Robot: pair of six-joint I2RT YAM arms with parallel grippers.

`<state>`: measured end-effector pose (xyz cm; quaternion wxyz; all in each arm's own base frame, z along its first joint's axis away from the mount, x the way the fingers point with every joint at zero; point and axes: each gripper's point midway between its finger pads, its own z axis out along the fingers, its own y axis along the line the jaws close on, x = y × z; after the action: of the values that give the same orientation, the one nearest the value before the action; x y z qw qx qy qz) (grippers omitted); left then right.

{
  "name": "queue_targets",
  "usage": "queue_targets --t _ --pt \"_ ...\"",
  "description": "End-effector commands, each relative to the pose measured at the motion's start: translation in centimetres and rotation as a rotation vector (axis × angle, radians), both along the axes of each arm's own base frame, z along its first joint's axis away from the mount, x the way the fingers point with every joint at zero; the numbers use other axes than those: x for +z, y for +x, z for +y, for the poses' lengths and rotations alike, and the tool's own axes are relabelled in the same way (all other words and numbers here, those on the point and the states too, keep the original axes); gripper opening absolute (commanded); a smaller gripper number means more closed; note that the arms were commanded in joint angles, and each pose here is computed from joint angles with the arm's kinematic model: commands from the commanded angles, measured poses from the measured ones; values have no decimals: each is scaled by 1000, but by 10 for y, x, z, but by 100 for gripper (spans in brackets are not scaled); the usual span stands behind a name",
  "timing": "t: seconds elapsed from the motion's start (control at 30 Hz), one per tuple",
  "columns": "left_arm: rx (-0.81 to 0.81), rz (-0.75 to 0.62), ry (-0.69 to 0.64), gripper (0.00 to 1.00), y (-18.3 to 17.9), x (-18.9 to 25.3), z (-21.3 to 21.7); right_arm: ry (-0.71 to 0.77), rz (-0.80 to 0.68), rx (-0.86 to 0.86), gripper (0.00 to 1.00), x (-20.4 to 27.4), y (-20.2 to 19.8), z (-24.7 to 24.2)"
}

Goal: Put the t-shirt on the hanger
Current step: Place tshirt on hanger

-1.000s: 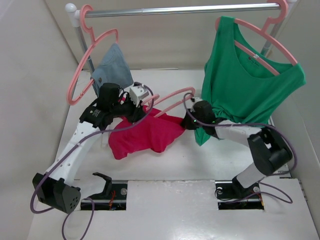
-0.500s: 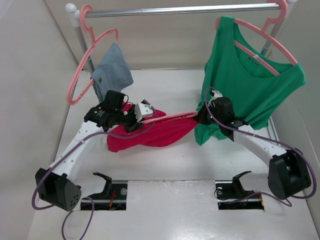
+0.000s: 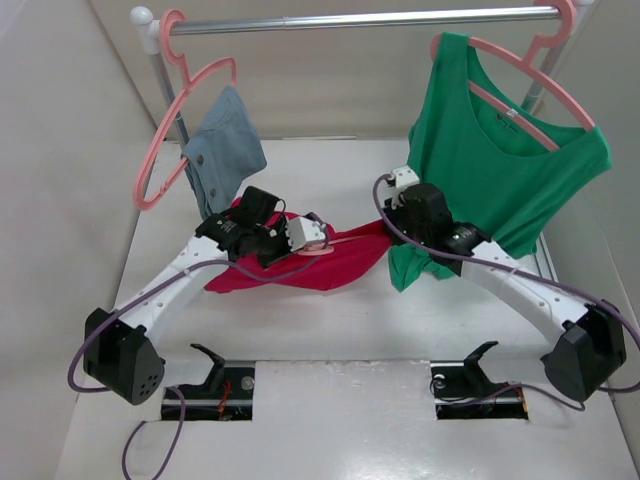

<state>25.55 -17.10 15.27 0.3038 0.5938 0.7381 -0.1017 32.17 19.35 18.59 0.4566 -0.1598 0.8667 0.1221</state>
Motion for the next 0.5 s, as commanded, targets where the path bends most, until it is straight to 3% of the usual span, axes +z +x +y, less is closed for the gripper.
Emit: queue_targets --t 0.0,0.07,0.1,0.17,0.2,0.33,0.47 --pt "38 0 85 0 1 1 15 -186 -104 23 0 26 9 -6" --pt "-14 37 -11 0 -7 13 -4 -131 -131 262 0 30 -1 38" --pt "-14 28 -17 0 -6 16 -5 -137 -158 285 2 34 -1 43" --pt "-65 40 -110 0 -12 37 -21 -81 -161 415 18 37 -13 63" --pt "-77 46 -126 0 -15 42 -24 -80 -175 429 35 42 -13 65" --pt "-130 97 -145 0 -28 44 -29 -37 -252 490 59 75 -18 51" --pt "-229 150 -200 0 -47 49 -38 -63 -286 651 65 92 -41 57"
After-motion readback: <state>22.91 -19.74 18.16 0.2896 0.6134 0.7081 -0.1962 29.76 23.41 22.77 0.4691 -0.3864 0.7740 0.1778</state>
